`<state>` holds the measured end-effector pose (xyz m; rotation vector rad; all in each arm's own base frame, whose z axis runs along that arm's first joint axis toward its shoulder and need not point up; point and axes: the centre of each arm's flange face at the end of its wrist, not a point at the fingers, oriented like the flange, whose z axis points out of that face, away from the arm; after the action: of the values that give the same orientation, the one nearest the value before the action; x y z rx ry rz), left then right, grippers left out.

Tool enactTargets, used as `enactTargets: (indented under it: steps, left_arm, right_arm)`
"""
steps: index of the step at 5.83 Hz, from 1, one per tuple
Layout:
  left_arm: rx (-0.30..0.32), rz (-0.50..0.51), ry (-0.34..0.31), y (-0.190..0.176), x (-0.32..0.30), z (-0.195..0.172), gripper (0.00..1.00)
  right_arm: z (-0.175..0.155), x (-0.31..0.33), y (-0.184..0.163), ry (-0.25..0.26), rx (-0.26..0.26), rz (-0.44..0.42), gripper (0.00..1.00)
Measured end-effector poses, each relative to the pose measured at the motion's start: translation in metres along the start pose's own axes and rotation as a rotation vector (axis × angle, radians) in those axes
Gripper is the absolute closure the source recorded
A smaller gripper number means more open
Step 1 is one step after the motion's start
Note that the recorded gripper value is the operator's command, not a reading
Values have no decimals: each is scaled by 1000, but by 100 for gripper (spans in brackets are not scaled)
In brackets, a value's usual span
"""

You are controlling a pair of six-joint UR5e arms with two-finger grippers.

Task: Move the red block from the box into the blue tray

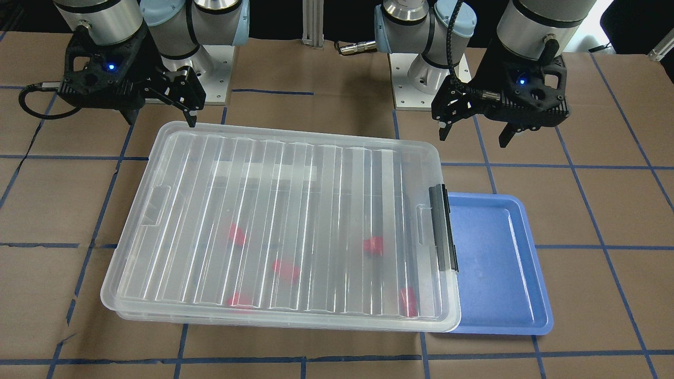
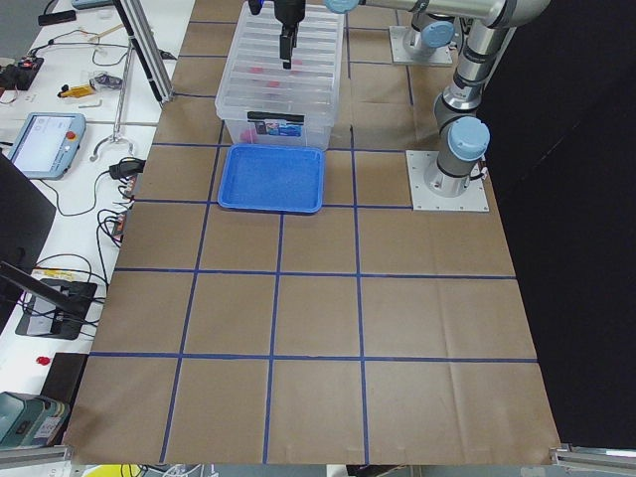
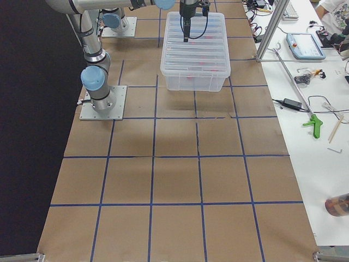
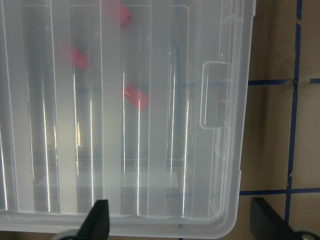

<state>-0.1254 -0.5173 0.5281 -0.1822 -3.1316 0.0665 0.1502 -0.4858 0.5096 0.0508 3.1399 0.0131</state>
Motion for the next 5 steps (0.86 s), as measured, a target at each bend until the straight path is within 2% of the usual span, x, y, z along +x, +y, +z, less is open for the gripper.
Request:
enactTargets:
  steps: [5]
  left_arm:
    - [3,5,0,0,-1,-2,2]
  right_arm:
    - [2,2,-3,-9,0,17,0]
